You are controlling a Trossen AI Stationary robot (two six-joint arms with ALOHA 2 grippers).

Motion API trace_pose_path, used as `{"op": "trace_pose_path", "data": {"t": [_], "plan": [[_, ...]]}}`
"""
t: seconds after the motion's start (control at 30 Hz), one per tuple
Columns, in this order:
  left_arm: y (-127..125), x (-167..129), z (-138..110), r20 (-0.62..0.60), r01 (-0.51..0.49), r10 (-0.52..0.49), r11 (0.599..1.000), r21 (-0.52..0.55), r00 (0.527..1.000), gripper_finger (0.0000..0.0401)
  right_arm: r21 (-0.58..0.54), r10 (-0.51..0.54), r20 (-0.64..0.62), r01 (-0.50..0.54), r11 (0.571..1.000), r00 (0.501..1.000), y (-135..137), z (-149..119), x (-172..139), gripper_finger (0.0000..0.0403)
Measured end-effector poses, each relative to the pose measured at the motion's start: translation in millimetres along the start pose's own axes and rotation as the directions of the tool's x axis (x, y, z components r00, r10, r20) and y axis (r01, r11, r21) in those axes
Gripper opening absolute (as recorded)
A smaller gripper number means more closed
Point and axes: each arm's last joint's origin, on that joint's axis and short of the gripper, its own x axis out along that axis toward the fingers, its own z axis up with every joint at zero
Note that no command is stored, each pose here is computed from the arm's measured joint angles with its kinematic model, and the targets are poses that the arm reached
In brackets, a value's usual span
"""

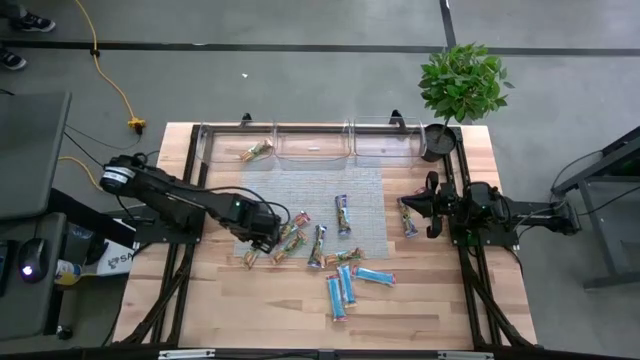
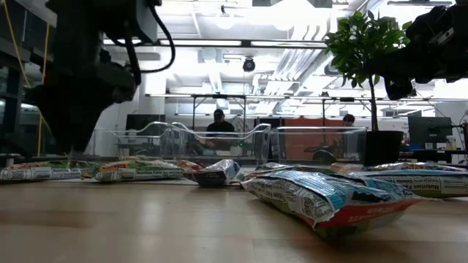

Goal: Pick and place Granola Bars by type
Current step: Put the yellow granola bar into the left transparent bin

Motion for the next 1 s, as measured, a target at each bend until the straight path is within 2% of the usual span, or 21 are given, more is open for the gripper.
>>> {"op": "trace_pose_path", "data": {"t": [0.23, 0.67, 1.0], "plan": [[-10.5, 9.8, 3.2, -0.009, 0.053, -0.053, 0.999, 0.010, 0.999, 0.0182, 0.000, 0.000, 0.001, 0.000, 1.000, 1.000, 0.0, 0.1, 0.0, 0.0000], [-11.8, 29.9, 2.3, -0.054, -0.044, 0.044, 0.999, 0.018, 0.998, 0.0182, 0.000, -0.001, -0.005, 0.001, 1.000, 1.000, 0.0, -0.3, 0.6, 0.0000], [-12.0, 33.6, 2.7, -0.069, -0.060, 0.059, 0.998, -0.012, 0.996, 0.0181, 0.000, -0.001, -0.006, 0.001, 1.000, 1.000, 0.0, -0.4, 0.7, 0.0000]]}}
